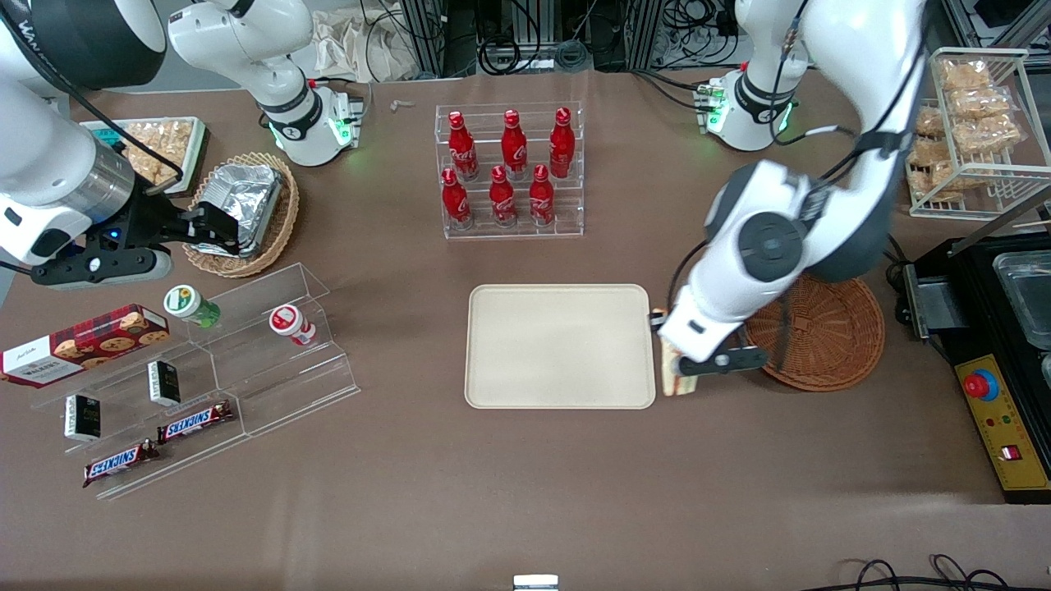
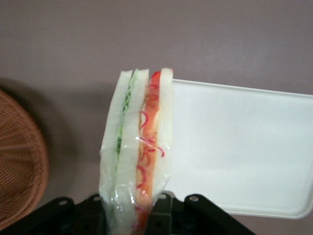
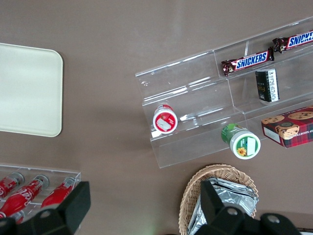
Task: Place sandwich from basket to tray
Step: 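Carry the sandwich over the cream tray with the left gripper, then lower the sandwich onto the tray and open the left gripper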
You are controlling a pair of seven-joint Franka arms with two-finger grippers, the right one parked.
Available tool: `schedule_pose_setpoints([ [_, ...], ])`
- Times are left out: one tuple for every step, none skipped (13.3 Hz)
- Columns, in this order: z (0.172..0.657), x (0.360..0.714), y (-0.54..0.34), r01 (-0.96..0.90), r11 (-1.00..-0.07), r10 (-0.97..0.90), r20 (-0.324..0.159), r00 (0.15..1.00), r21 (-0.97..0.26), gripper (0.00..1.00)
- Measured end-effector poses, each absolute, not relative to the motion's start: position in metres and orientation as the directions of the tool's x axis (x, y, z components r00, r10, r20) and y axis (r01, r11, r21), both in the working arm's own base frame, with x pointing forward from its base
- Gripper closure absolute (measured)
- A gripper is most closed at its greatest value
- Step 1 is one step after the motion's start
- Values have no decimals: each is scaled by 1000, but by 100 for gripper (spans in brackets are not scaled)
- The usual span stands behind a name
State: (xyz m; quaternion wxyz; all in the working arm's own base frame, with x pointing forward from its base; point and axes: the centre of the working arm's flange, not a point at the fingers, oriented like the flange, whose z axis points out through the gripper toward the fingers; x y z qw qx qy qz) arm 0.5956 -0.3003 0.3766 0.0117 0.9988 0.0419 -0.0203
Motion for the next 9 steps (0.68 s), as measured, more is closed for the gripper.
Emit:
schedule_pose_setpoints([
  [358,592,-318,75,-997,74,-33,997,28,80],
  [341,588,-333,67,-997,66,-30,997,33,80],
  [327,583,-345,60,-997,59,-30,998,38,80],
  [315,580,-353,53,-998,51,-25,998,46,80],
  [303,578,-357,48,-997,47,-12,999,58,80],
  [290,575,-356,46,-996,47,7,999,74,80],
  [274,569,-353,46,-995,48,24,999,88,80],
  [259,562,-350,43,-994,46,34,998,98,80],
  [247,555,-346,33,-995,36,39,999,96,80],
])
